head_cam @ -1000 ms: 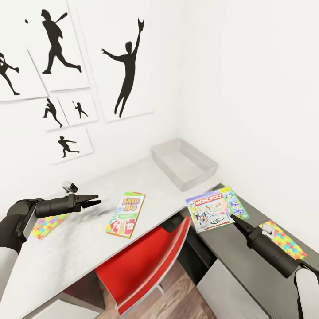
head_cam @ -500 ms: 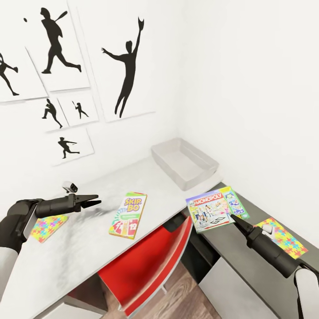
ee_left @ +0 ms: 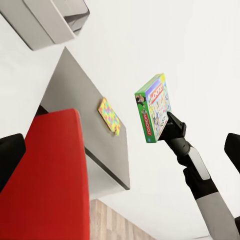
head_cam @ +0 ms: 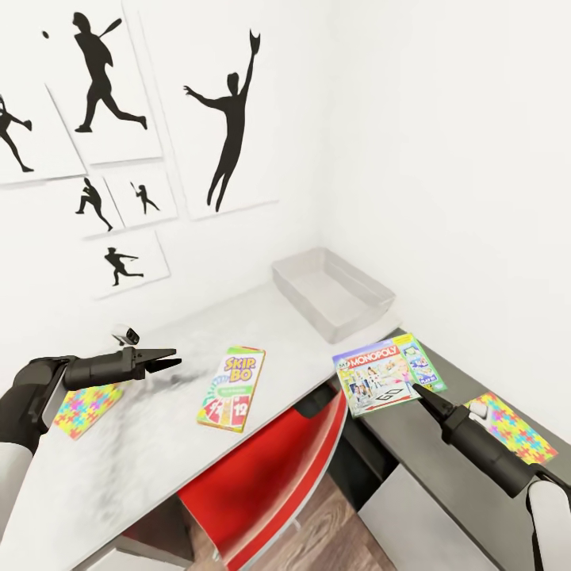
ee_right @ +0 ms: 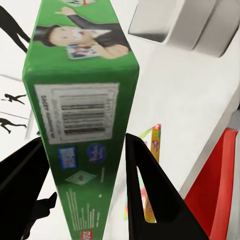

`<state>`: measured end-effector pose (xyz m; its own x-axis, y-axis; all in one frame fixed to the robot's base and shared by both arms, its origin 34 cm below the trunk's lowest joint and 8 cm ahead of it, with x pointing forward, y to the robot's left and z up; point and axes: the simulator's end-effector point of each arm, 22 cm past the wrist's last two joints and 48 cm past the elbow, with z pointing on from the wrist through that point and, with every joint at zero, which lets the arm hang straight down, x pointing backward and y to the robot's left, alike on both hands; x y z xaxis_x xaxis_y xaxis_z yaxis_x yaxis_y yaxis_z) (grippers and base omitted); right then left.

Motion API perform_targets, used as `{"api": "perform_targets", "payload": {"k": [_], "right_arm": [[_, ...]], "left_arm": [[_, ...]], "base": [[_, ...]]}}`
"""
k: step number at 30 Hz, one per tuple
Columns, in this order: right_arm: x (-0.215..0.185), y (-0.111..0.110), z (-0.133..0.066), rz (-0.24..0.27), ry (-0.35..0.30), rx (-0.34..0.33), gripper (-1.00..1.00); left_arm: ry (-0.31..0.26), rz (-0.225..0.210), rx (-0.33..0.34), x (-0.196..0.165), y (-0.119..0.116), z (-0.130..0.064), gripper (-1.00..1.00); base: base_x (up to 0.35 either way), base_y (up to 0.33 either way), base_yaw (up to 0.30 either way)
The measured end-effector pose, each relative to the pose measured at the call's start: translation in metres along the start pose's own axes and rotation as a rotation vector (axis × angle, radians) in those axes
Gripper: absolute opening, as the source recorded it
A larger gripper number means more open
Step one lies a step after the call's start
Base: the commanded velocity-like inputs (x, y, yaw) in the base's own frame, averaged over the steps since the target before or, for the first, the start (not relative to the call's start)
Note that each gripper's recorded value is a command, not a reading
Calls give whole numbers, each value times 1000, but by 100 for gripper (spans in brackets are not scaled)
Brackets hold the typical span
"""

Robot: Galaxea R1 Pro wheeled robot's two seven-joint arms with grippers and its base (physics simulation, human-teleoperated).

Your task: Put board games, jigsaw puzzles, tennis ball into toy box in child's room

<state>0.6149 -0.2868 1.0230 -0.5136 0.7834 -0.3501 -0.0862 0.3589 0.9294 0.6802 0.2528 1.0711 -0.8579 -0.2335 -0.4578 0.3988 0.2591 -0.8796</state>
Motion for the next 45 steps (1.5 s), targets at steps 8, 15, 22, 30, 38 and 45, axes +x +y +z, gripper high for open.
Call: {"api": "perform_targets", "payload": {"k": [8,15,22,30,38,45], "right_arm": [[0,0,0,-1,0,1,-100],[0,0,0,0,0,0,-100],[0,0,0,1,0,0,-100],[0,0,0,1,0,-1,-100],[0,0,0,1,0,-1,-100],[0,0,0,0,0,-1,-100]], "left_arm": [[0,0,0,0,0,0,100],[0,0,0,0,0,0,100],[0,0,0,0,0,0,100],[0,0,0,0,0,0,100],[0,0,0,0,0,0,100],[0,0,0,0,0,0,100]], "base": [[166,-5,0],[92,-73,0],[7,-9,0],[0,0,0],[2,-30,0],[27,-110,0]]}}
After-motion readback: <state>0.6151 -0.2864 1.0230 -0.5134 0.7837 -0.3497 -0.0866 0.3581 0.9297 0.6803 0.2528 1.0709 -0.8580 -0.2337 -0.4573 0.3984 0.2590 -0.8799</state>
